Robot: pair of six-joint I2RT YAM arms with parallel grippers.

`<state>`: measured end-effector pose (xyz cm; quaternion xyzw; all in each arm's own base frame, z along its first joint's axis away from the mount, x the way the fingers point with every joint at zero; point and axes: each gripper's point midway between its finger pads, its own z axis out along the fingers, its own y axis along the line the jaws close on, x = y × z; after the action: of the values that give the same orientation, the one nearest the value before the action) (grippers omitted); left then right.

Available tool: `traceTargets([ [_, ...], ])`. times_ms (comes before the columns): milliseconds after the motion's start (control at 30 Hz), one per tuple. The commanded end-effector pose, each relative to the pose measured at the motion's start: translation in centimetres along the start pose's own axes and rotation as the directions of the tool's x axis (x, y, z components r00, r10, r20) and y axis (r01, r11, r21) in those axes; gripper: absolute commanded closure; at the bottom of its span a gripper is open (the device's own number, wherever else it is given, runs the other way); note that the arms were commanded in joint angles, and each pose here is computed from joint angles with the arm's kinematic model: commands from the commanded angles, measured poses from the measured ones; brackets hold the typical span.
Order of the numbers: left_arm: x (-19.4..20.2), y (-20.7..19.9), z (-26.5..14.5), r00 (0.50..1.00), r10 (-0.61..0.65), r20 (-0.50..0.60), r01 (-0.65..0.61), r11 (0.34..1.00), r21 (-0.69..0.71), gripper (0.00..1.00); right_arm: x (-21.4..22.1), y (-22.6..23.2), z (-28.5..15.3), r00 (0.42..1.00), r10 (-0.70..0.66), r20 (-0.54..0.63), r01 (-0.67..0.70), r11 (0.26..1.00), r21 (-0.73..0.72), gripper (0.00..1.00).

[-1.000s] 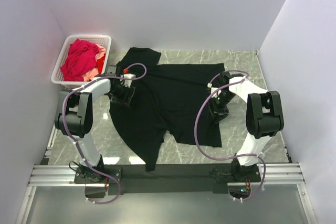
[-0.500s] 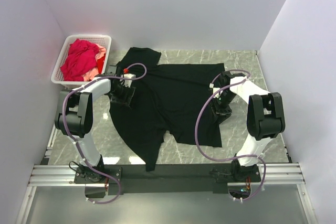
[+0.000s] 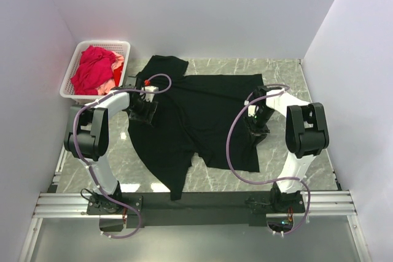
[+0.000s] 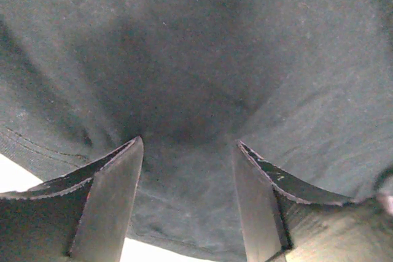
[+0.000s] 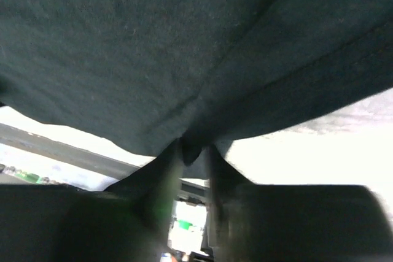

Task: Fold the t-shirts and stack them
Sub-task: Flatten the tshirt out

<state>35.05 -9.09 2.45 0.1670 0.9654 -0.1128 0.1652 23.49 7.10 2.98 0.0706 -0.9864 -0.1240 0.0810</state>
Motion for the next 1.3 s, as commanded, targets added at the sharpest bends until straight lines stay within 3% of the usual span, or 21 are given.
traceTargets([
  [0, 0.2, 0.4, 0.6, 1.000, 0.011, -0.010, -0.011, 1.000, -0.018, 0.35, -1.7, 0.0, -0.9, 0.998, 0.006, 0.064, -0.006, 1.000, 0.002, 0.76],
  [133, 0.3, 0.6, 0.9, 1.000, 0.008, -0.018, -0.008, 1.000, -0.025, 0.39, -1.7, -1.3, -1.7, 0.996, 0.028, 0.089, -0.030, 0.999, 0.024, 0.99],
  [233, 0.1, 0.9, 1.1, 1.000, 0.006, -0.020, -0.007, 0.999, -0.037, 0.44, -1.3, -2.6, -2.6, 0.994, 0.047, 0.103, -0.051, 0.998, 0.036, 1.00],
  [467, -0.5, 4.7, 1.8, 0.998, 0.017, -0.055, -0.025, 0.988, -0.150, 0.72, 0.0, -8.1, -4.4, 0.992, 0.037, 0.124, -0.058, 0.983, 0.173, 1.00],
  [733, -5.8, 8.2, 2.7, 0.999, 0.037, 0.001, -0.036, 0.973, -0.227, 0.78, -2.6, -12.2, -3.2, 0.985, 0.000, 0.173, -0.053, 0.952, 0.301, 1.00],
  [1033, -13.7, 10.9, 4.0, 0.990, 0.074, 0.123, -0.038, 0.960, -0.279, 0.71, -8.8, -15.2, -4.4, 0.954, -0.014, 0.300, -0.112, 0.910, 0.399, 1.00],
  [1133, -16.0, 10.4, 2.6, 0.981, 0.066, 0.180, -0.027, 0.977, -0.211, 0.54, -10.0, -14.8, -5.0, 0.953, -0.016, 0.303, -0.104, 0.922, 0.373, 1.00],
  [1167, -16.8, 8.6, 0.7, 0.970, 0.088, 0.227, -0.057, 0.989, -0.138, 0.45, -9.9, -14.5, -5.2, 0.955, -0.017, 0.298, -0.096, 0.928, 0.361, 0.90],
  [1267, -16.5, 4.9, -5.3, 0.930, 0.170, 0.325, -0.161, 0.985, -0.055, 0.32, -9.1, -13.2, -7.4, 0.941, -0.051, 0.335, -0.069, 0.939, 0.336, 0.55],
])
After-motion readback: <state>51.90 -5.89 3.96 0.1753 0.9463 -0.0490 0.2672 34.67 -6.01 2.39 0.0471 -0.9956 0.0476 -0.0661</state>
